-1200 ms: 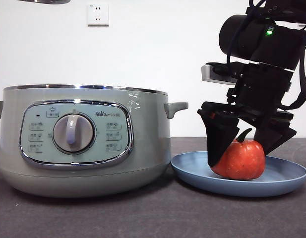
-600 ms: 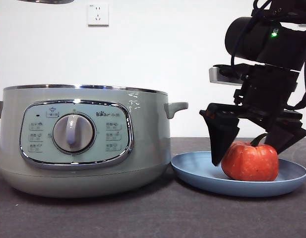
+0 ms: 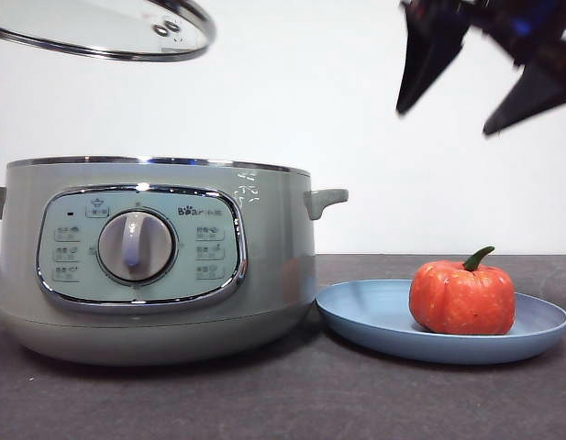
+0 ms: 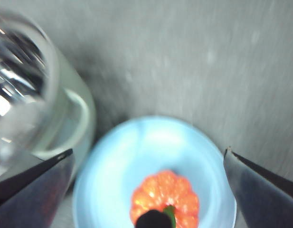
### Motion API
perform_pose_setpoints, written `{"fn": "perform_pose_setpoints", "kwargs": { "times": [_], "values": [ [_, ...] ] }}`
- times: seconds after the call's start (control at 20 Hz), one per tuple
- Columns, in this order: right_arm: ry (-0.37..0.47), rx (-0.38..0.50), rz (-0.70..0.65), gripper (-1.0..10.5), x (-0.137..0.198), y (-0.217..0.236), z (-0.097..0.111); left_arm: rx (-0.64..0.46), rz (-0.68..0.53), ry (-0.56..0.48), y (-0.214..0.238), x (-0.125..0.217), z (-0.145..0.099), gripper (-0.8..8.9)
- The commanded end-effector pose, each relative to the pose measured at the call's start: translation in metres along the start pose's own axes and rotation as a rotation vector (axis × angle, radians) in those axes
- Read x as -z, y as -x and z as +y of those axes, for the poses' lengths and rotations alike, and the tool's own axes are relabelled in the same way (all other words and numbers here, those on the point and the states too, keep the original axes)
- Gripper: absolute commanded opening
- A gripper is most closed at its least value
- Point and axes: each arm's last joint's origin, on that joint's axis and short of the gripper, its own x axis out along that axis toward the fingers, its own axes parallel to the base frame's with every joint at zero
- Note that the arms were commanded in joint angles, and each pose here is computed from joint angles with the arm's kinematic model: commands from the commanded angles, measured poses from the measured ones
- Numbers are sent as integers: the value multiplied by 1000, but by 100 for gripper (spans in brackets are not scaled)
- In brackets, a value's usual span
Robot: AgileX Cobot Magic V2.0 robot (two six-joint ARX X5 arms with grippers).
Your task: Take the pumpkin out from the steamer,put the pumpkin in the blue plate,close the lid
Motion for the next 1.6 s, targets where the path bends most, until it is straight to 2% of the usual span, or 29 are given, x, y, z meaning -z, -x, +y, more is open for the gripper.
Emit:
{"fn": "perform_pose_setpoints", "kwargs": {
  "times": [0.05, 0.4, 0.95, 1.3, 1.6],
  "values": [
    [-12, 0, -47, 566, -2, 16, 1, 26, -67, 12, -4, -12, -1, -9],
    [-19, 15, -125, 566, -2, 45, 1, 147, 42, 39, -52, -6, -10, -9],
    [-19, 23, -112, 566, 0, 48, 0, 186, 180, 60, -114, 11, -17, -9],
    [-19, 24, -113, 566, 0, 48, 0, 239, 255, 62, -131, 22, -23, -9],
    [-20, 45, -115, 565, 0, 48, 0, 237, 318, 44, -130, 28, -23, -9]
  ]
}}
